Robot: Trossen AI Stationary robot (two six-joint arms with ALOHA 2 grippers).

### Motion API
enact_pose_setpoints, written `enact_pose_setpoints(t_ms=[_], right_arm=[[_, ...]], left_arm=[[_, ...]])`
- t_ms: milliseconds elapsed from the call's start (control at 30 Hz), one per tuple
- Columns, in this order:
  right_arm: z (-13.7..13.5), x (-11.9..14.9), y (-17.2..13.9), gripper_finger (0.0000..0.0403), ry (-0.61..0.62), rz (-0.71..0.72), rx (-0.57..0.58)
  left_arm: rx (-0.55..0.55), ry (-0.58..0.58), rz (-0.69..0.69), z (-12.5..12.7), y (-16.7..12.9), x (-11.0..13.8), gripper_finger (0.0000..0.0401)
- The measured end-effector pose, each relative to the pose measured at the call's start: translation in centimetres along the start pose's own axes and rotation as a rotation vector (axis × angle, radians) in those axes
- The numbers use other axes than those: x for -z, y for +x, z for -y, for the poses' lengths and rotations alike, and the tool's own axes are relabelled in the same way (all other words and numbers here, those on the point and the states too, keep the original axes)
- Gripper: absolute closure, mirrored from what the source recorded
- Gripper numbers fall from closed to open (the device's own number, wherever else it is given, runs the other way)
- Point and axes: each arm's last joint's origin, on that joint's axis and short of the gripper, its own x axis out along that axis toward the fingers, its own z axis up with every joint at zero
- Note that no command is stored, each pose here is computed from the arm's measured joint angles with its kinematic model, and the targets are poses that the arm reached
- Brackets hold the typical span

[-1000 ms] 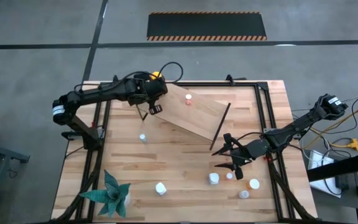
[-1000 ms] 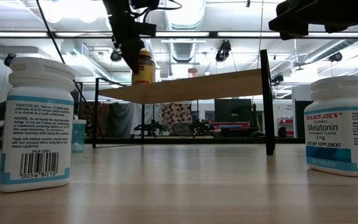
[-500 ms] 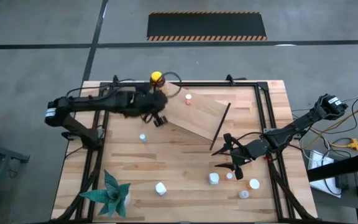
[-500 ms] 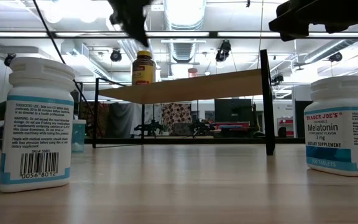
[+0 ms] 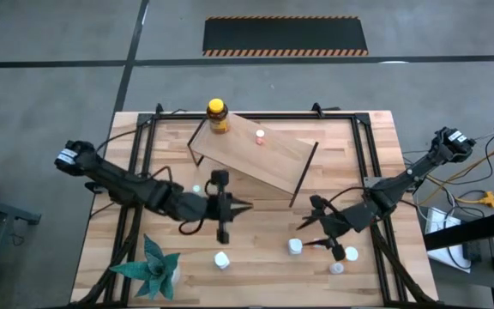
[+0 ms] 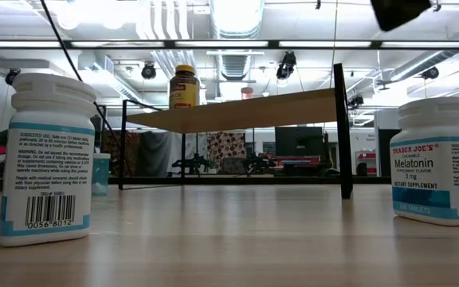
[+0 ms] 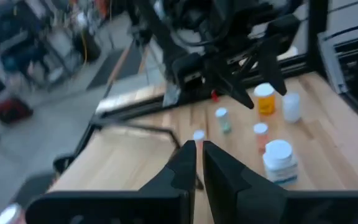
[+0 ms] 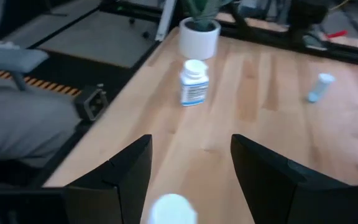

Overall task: Pick and place medicine bottles onto shelf by color
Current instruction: Put the right white pill bottle on the shelf

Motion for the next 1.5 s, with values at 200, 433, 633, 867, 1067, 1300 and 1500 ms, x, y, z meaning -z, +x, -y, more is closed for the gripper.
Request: enact_pose_setpoints(t_ms=[200, 433, 633, 867, 1067, 1300, 1500], right_arm=[[-1.2, -1.5, 1.4, 0.0192, 0.115, -0.121, -0.004], [-1.9, -3.4, 3.5, 0.0175, 0.466, -0.339, 0.109], [-2.1, -5.7, 4.6, 0.0172, 0.884, -0.554, 0.382], [-2.1, -6.9, 6.3, 0.0166, 1.09, -0.738, 0.651], [-1.4, -6.2, 9.3, 0.0125, 1.192, -0.798, 0.708], [-0.1, -4.6, 11.7, 0.0098, 1.225, -0.898, 0.731], [-0.3, -3.7, 12.6, 0.0101, 1.247, -0.94, 0.747]], left_arm=[[0.004, 0.02, 0.044, 0.9, 0.2, 1.3, 0.039], [-0.077, 0.034, 0.002, 1.0, 0.3, 2.7, 0.039], [-0.165, 0.048, -0.037, 0.7, 0.0, 3.8, 0.039], [-0.136, 0.013, -0.071, 1.2, -0.9, 4.3, 0.039], [-0.072, 0.055, -0.095, 2.7, -2.1, 4.9, 0.039], [-0.019, 0.08, -0.087, 3.5, -3.8, 5.9, 0.039], [-0.011, 0.049, -0.074, 3.4, -4.5, 6.3, 0.039]])
